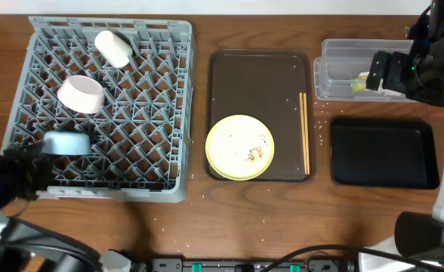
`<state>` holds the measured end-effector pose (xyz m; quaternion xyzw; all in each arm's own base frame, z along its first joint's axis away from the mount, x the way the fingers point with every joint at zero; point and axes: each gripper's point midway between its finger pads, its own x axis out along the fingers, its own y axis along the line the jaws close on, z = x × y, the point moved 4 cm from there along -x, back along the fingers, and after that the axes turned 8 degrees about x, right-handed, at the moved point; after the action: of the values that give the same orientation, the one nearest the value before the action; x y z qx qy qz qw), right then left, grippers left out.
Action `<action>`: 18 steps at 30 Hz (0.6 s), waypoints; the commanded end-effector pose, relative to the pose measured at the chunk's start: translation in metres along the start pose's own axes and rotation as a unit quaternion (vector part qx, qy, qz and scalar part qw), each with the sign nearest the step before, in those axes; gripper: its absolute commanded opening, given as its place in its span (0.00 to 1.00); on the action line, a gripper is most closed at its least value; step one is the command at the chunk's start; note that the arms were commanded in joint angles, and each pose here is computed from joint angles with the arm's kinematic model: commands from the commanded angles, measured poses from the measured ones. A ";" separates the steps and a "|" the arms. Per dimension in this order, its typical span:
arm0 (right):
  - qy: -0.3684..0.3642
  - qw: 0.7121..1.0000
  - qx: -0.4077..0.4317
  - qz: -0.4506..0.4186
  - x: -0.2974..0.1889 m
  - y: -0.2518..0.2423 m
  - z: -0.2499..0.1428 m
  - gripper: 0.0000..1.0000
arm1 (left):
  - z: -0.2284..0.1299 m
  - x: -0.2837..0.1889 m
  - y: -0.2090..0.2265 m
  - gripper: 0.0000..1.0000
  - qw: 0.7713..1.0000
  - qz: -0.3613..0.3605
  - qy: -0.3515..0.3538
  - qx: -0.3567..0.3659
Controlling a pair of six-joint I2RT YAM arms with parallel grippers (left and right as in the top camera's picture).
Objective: Sort waste into correct bins and load items into the dishwasher
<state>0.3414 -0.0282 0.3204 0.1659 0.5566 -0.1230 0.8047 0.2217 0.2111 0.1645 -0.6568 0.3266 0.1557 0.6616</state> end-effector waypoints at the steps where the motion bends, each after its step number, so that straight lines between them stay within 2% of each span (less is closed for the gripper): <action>1: -0.012 1.000 -0.007 0.000 -0.009 -0.002 -0.001 0.99 | 0.013 -0.029 0.009 0.61 0.987 0.123 -0.085 0.056; 3: -0.012 1.000 -0.007 0.000 -0.009 -0.002 -0.001 0.99 | 0.011 -0.042 0.010 0.61 0.979 0.158 -0.113 0.068; 5: -0.012 1.000 -0.007 0.000 -0.009 -0.002 -0.001 0.99 | 0.007 -0.049 0.005 0.58 0.976 0.159 -0.124 0.078; 6: -0.012 1.000 -0.007 0.000 -0.009 -0.002 -0.001 0.99 | 0.003 -0.052 -0.001 0.49 0.976 0.153 -0.130 0.087; 9: -0.014 1.000 -0.007 0.001 -0.009 -0.001 -0.001 0.99 | -0.005 -0.052 -0.020 0.11 0.975 0.127 -0.135 0.122; 10: -0.016 1.000 -0.007 0.002 -0.009 -0.001 0.000 0.99 | -0.008 -0.050 -0.029 0.08 0.973 0.114 -0.134 0.147; 14: -0.027 1.000 -0.007 0.006 -0.009 0.001 0.005 0.99 | -0.018 -0.032 -0.066 0.08 0.946 0.096 -0.137 0.277; 18: -0.032 0.999 -0.007 0.007 -0.009 0.001 0.007 0.99 | -0.016 -0.011 -0.077 0.08 0.919 0.151 -0.160 0.328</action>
<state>0.3488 -0.0289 0.3233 0.1669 0.5409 -0.1207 0.8155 0.2501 0.1876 0.2296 -0.3796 0.3307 0.2090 0.8383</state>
